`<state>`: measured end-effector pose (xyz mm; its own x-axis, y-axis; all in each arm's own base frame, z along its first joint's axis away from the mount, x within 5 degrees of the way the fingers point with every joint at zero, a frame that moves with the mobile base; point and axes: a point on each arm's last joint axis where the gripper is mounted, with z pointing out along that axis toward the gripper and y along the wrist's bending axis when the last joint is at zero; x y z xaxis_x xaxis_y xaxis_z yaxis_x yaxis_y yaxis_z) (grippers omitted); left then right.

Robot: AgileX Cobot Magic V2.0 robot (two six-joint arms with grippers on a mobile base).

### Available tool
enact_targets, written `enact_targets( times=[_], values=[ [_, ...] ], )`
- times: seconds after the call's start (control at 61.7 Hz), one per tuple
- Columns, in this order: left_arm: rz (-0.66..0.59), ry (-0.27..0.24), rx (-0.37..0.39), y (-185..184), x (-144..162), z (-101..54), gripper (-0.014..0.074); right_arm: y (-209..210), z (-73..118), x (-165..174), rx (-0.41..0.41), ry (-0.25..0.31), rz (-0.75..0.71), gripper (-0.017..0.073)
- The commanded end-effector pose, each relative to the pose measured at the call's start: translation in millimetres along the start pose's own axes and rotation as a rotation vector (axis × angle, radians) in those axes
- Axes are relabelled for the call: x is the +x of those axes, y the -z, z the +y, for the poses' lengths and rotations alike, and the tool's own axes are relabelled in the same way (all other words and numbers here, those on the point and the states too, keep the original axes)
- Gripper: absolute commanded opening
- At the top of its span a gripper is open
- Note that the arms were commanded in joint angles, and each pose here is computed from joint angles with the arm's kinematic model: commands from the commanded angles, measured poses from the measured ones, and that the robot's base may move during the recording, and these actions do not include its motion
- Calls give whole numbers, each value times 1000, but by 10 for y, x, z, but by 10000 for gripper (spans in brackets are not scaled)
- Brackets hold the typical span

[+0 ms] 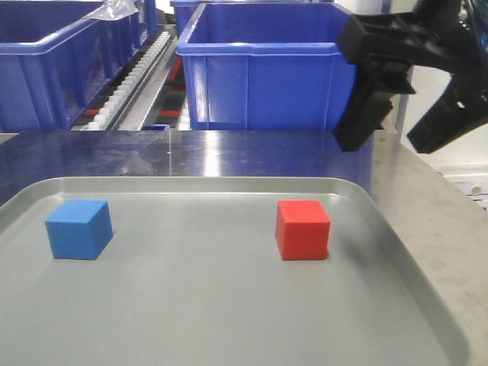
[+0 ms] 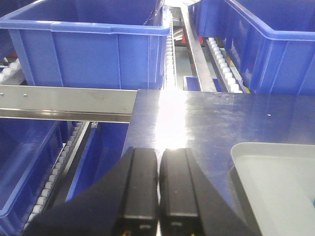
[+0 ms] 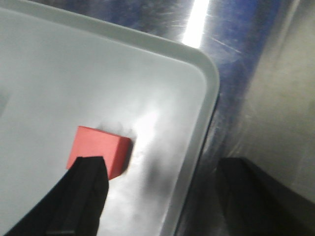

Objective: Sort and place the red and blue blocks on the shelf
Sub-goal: 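Lower the open right gripper over the red cube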

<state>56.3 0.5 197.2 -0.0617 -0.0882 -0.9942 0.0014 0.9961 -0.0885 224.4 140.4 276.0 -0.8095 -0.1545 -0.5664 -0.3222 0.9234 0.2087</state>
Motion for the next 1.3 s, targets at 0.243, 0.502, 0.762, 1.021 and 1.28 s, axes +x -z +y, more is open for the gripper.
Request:
enact_targets(
  times=[0.243, 0.502, 0.762, 1.021, 1.28],
  values=[
    [-59, 3, 28, -8, 56, -13, 123, -57, 291, -137, -78, 35, -26, 573],
    [-59, 3, 28, -8, 56, -13, 123, -164, 363, -232, -78, 40, 9, 573],
    [-59, 3, 28, -8, 56, -13, 123, -286, 370, -211, -79, 18, 49, 573],
    [-59, 3, 28, -8, 56, -13, 123, -317, 375, -227, -84, 14, 33, 573],
    [-59, 3, 28, -8, 56, -13, 123, -400, 471, -235, -96, 34, 48, 573]
  ],
)
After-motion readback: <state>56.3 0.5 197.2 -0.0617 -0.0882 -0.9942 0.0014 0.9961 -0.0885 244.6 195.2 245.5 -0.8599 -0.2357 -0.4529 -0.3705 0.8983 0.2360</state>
